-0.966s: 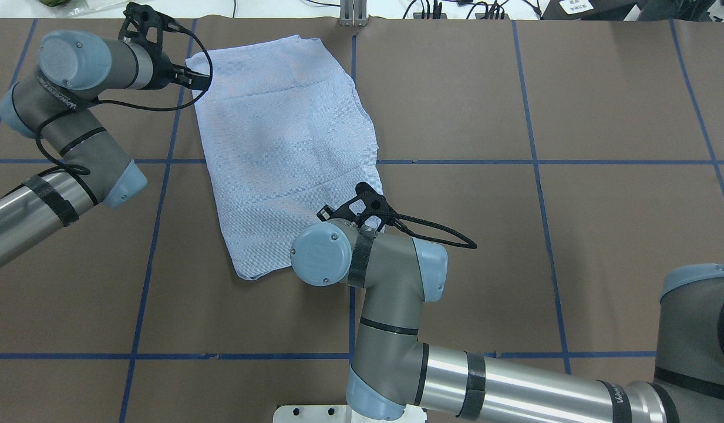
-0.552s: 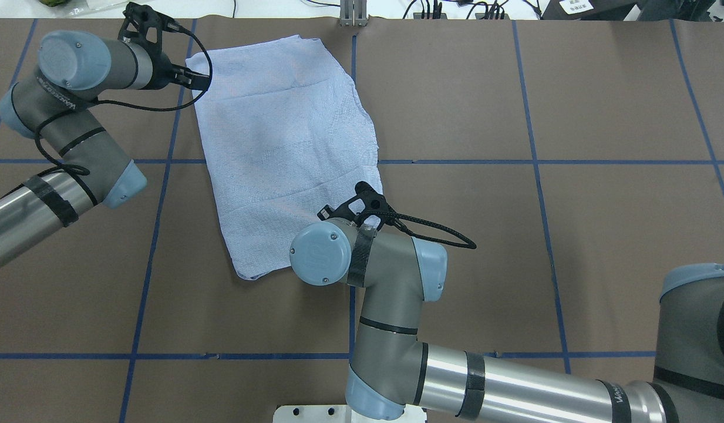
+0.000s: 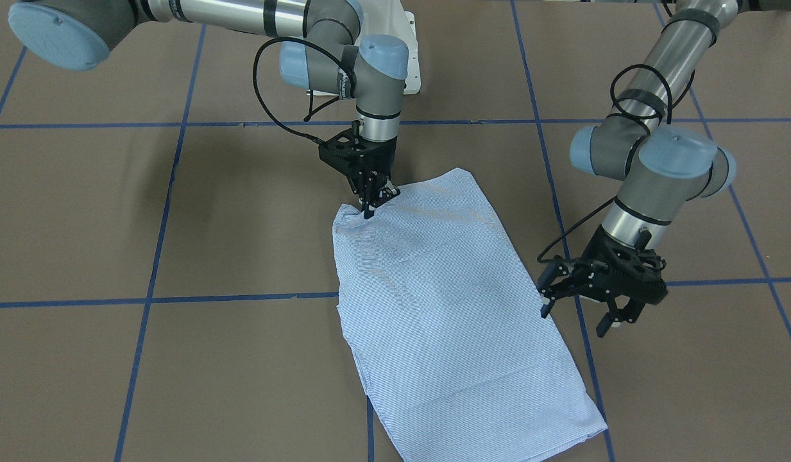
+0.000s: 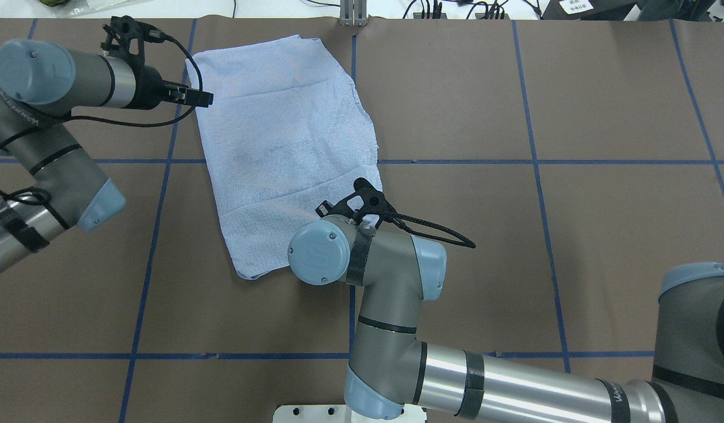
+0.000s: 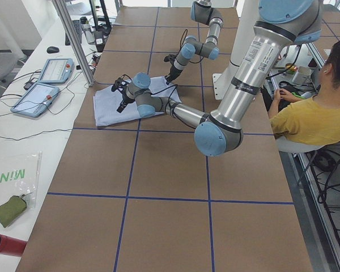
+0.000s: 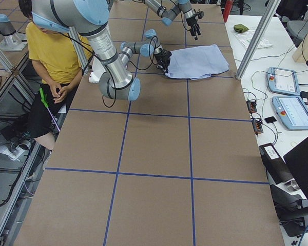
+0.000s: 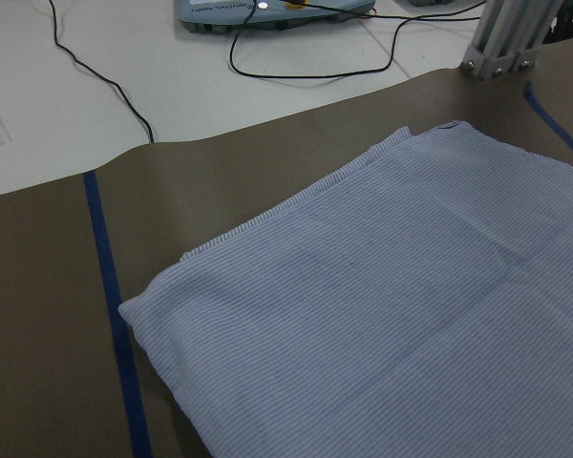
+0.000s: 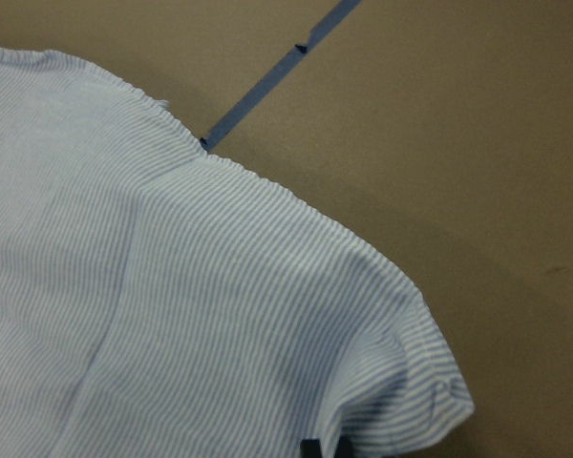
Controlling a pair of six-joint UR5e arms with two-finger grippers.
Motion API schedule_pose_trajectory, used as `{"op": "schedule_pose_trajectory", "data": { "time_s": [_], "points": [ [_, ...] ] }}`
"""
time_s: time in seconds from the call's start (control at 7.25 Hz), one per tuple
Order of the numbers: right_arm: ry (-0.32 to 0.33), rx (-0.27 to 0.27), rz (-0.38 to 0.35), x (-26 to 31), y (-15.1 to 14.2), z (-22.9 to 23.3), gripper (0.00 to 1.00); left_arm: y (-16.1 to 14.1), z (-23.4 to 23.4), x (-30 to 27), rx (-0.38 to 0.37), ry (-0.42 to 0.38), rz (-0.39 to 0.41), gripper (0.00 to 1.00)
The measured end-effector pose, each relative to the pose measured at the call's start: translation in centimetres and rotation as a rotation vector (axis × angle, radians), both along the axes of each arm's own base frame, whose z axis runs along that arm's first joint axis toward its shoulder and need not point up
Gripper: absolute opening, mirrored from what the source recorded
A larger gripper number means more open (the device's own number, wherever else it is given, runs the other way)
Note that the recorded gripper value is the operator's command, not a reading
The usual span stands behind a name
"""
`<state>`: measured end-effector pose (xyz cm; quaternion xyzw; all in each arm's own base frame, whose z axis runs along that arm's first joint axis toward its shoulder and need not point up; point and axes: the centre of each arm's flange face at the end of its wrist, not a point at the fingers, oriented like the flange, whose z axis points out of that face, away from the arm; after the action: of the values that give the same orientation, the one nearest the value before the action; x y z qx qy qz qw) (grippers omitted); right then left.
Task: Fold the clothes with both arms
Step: 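Lower the left gripper to the shirt's near edge beside the right gripper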
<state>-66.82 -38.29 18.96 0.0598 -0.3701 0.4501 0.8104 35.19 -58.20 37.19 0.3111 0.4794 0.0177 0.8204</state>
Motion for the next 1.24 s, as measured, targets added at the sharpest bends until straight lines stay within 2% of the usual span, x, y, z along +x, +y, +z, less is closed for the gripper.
{"op": "schedule_pose_trajectory", "data": {
  "time_s": [0.28, 0.41, 0.55, 0.69, 0.97, 1.24],
  "points": [
    [-0.001, 0.004, 0.003, 0.1, 0.0, -0.1, 0.00, 9.5, -0.5, 0.7, -0.137, 0.136, 0.044, 1.00],
    [0.000, 0.006, 0.005, 0.1, 0.0, 0.0, 0.00, 13.7, -0.2, 0.8, -0.206, 0.174, 0.054, 0.95],
    [0.001, 0.009, 0.007, 0.2, 0.0, 0.0, 0.00, 16.8, 0.2, 2.0, -0.280, 0.204, 0.023, 0.88],
    [0.002, 0.010, 0.009, 0.2, 0.0, 0.1, 0.00, 19.4, 0.4, 4.2, -0.354, 0.238, -0.021, 0.82],
    [0.002, 0.011, 0.009, 0.2, 0.0, 0.1, 0.00, 22.7, 0.5, 7.9, -0.461, 0.285, -0.073, 0.82],
    [-0.001, 0.012, 0.009, 0.2, 0.0, -0.1, 0.00, 23.8, -0.3, 11.0, -0.500, 0.271, -0.100, 0.82]
  ]
}}
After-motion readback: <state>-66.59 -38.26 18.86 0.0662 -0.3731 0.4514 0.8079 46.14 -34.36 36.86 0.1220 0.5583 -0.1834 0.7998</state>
